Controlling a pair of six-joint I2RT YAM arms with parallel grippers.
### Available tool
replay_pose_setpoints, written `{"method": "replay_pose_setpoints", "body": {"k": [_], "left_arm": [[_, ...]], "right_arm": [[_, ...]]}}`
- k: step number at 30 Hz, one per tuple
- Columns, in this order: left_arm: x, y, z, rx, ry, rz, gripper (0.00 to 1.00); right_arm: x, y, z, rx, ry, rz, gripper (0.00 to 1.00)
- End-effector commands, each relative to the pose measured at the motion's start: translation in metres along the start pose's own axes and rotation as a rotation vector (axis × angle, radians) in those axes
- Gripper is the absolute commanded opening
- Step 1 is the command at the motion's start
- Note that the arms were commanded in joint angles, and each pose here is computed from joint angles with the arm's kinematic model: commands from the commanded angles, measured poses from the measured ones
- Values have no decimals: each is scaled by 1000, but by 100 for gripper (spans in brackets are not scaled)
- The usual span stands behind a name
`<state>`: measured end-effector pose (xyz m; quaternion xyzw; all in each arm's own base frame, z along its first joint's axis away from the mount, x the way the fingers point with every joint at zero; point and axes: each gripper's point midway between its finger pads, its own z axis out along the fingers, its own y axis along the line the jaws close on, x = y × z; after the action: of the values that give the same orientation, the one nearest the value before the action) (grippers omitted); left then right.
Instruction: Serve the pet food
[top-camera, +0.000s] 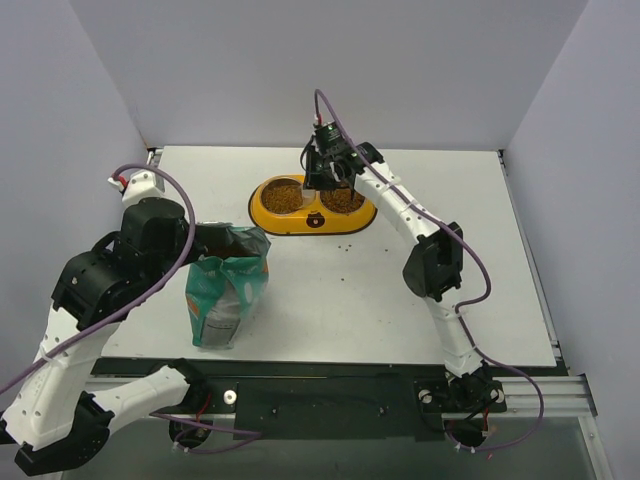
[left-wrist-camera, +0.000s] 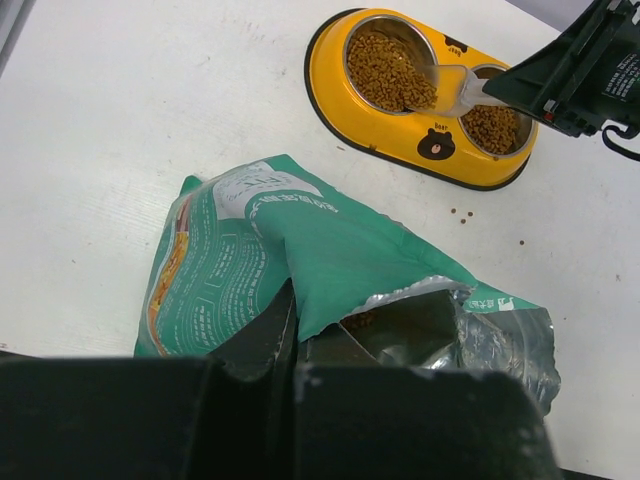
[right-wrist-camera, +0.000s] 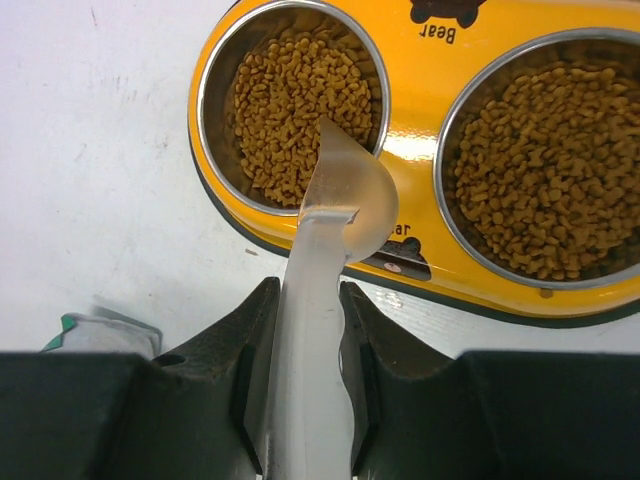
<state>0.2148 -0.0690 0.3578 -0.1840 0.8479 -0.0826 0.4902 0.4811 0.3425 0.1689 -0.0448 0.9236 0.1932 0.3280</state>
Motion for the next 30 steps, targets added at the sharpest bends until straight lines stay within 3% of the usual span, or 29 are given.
{"method": "replay_pose_setpoints", "body": {"k": [1, 10, 17, 24, 30], "left_arm": [[-53, -23, -24, 147, -191, -187, 0], [-48, -25, -26, 166, -168, -196, 0], [-48, -27, -31, 198, -162, -214, 0], [-42, -32, -37, 252, -138, -196, 0], [-36, -45, -38, 313, -104, -178, 0]], "right_arm": [[-23, -18, -20, 125, -72, -59, 0], [-60, 13, -65, 106, -225, -195, 0], [-80, 22, -123, 62, -310, -123, 0], [-22, -25, -169, -75, -225, 166, 0], [57, -120, -233, -19, -238, 410, 0]]}}
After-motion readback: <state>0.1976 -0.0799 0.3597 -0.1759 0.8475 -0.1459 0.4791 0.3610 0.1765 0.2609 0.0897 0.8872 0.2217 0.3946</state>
